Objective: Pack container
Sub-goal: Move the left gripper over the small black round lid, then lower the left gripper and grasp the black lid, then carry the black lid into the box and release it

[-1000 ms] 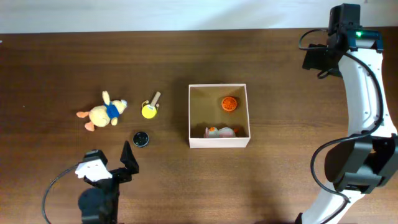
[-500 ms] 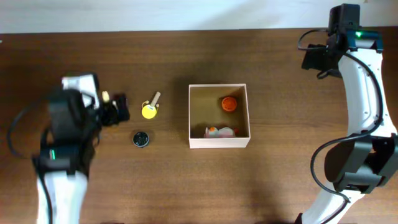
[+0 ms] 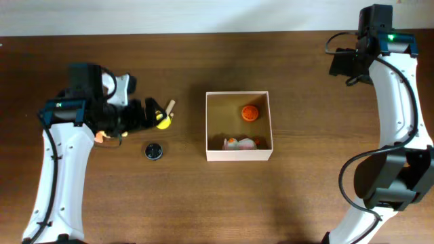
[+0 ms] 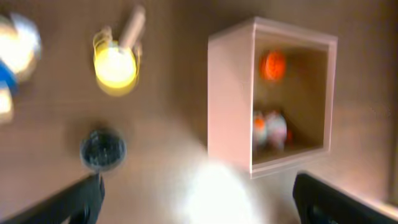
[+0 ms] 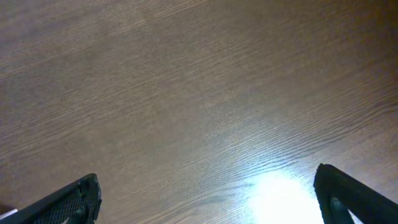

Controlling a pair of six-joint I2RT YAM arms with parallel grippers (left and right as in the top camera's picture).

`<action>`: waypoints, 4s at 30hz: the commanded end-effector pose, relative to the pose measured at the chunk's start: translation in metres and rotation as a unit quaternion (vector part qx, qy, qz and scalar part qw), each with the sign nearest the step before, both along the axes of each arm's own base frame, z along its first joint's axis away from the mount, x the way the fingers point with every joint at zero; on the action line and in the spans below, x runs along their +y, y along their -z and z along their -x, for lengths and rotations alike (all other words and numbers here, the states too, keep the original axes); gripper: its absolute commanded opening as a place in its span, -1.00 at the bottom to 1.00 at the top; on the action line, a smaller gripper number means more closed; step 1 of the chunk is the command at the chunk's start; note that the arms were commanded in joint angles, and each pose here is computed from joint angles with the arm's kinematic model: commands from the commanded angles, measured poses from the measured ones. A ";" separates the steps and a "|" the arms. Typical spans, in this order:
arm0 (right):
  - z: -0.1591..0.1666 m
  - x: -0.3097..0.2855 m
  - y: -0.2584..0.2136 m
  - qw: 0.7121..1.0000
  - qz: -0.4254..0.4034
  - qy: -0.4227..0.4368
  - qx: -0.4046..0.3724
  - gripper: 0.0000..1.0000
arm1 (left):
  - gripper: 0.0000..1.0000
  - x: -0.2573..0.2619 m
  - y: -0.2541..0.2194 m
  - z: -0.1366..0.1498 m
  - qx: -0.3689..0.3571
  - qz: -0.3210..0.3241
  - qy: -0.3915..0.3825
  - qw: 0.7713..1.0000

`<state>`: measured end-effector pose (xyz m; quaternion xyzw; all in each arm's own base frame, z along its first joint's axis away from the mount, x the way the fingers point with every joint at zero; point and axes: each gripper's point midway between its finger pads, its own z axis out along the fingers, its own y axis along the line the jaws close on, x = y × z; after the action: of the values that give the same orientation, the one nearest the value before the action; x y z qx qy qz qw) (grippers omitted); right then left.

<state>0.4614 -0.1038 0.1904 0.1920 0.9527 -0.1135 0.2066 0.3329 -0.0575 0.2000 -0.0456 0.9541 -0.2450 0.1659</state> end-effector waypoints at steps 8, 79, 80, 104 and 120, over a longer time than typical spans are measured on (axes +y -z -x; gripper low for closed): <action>0.002 -0.004 0.003 1.000 -0.001 0.011 0.003 0.97 | 0.99 0.029 0.021 0.018 0.062 -0.088 -0.024 0.994; 0.002 -0.004 0.003 1.000 -0.001 0.011 0.003 0.98 | 0.45 0.025 0.192 0.017 0.266 -0.232 -0.033 0.935; 0.002 -0.004 0.003 1.000 -0.001 0.011 0.003 0.98 | 0.44 0.025 0.192 0.017 0.266 -0.232 -0.035 0.935; 0.002 -0.004 0.003 1.000 -0.001 0.011 0.003 0.98 | 0.25 0.025 0.198 0.013 0.257 -0.233 -0.050 0.937; 0.002 -0.004 0.003 1.000 -0.001 0.011 0.003 0.98 | 0.00 0.021 0.188 0.000 0.242 -0.221 -0.052 0.943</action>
<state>0.4613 -0.1038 0.1899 0.1917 0.9529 -0.1134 0.2058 0.3232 -0.0349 0.0069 -0.1085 0.9922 0.0071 -0.0602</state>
